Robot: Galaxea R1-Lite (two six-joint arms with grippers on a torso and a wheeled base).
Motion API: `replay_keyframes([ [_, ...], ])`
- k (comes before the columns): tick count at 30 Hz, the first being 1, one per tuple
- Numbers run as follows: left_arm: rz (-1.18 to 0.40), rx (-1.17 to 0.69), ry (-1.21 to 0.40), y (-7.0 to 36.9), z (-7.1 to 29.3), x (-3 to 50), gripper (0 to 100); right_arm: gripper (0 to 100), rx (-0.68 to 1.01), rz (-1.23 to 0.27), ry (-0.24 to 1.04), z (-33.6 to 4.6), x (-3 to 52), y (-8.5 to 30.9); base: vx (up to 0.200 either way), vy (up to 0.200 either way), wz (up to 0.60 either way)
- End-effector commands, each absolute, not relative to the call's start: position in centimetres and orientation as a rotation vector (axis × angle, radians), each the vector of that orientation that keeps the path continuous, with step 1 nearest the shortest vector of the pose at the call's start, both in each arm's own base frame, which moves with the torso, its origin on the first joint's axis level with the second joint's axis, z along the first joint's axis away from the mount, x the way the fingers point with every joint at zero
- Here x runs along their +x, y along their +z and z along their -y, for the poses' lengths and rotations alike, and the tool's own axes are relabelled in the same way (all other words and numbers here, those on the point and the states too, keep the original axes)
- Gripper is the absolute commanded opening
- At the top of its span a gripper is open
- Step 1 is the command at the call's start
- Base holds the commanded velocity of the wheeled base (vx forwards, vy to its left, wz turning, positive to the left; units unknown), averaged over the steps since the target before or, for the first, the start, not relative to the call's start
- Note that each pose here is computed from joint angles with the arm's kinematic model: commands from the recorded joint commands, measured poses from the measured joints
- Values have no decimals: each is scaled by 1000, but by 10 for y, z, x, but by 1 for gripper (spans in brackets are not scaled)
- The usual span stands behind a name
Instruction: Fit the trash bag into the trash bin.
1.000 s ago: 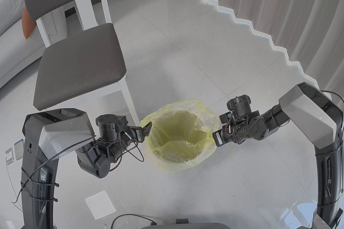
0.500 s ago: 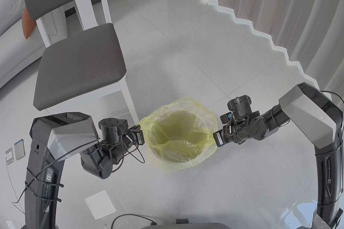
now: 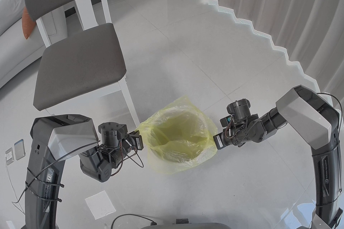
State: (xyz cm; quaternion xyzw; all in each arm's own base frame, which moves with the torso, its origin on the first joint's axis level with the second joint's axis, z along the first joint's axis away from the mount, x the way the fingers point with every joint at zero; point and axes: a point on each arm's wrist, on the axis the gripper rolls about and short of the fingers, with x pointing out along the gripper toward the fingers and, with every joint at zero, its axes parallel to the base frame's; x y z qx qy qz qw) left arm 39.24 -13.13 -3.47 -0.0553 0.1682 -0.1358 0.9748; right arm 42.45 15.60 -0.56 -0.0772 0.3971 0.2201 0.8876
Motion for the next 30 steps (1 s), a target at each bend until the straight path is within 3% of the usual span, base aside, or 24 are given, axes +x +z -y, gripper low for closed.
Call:
replay_keyframes([
  [1,-354,-108,-274,-40,130,391,0,0,-161,-845,453,-155,427,-17,0,0,0],
  [19,-423,-24,-242,-66,117,413,0,0,-152,-875,427,-147,443,-51,0,0,0],
  [30,-404,-30,-244,-61,119,413,0,0,-152,-871,425,-147,444,-49,0,0,0],
])
